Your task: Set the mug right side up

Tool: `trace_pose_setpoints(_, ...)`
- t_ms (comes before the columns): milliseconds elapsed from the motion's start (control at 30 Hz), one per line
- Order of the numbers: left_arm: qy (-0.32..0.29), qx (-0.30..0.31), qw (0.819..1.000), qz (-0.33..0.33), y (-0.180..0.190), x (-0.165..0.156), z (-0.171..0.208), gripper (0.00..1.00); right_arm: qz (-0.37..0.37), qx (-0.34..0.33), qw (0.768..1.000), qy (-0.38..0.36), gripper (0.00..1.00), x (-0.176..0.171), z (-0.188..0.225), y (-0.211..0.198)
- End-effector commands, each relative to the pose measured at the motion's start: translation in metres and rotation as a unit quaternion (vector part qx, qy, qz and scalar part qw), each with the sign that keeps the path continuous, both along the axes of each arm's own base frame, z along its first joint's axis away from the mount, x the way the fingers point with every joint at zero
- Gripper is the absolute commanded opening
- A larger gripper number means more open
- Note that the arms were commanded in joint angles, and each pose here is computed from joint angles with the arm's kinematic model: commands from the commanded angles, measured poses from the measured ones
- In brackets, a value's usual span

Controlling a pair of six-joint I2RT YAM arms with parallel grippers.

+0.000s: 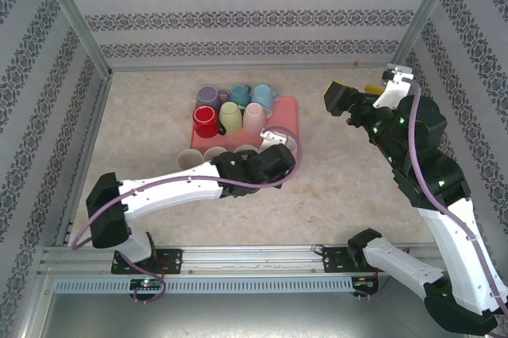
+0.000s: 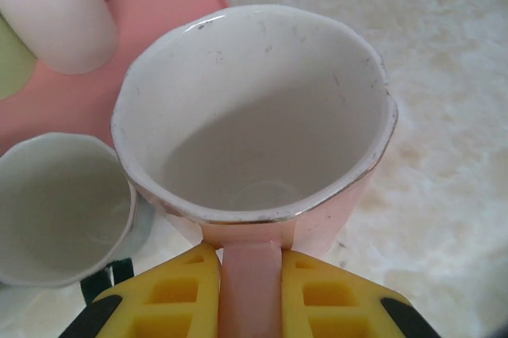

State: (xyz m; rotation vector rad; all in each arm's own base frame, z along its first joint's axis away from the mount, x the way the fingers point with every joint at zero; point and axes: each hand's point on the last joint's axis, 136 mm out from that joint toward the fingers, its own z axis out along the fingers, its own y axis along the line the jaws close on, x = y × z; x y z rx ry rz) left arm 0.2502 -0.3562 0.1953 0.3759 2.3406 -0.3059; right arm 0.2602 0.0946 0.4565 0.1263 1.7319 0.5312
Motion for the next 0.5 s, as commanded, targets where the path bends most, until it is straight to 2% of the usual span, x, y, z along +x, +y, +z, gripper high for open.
trace_pose_setpoints(0, -0.07, -0.044, 0.995, 0.05, -0.014, 0.015, 0.019, 0.0, -0.024, 0.008, 1.0, 0.015, 0.97, 0.0, -0.012, -0.008)
trace_pose_setpoints(167, -0.083, -0.024, 0.993, 0.085, -0.006, 0.021, -0.007, 0.0, -0.022, 0.015, 0.999, 0.031, 0.97, 0.004, -0.026, -0.005)
trace_pose_setpoints(467, -0.083, -0.029, 0.991, 0.099, -0.005, 0.023, -0.043, 0.0, -0.013, 0.02, 0.999, 0.044, 0.97, 0.011, -0.036, 0.003)
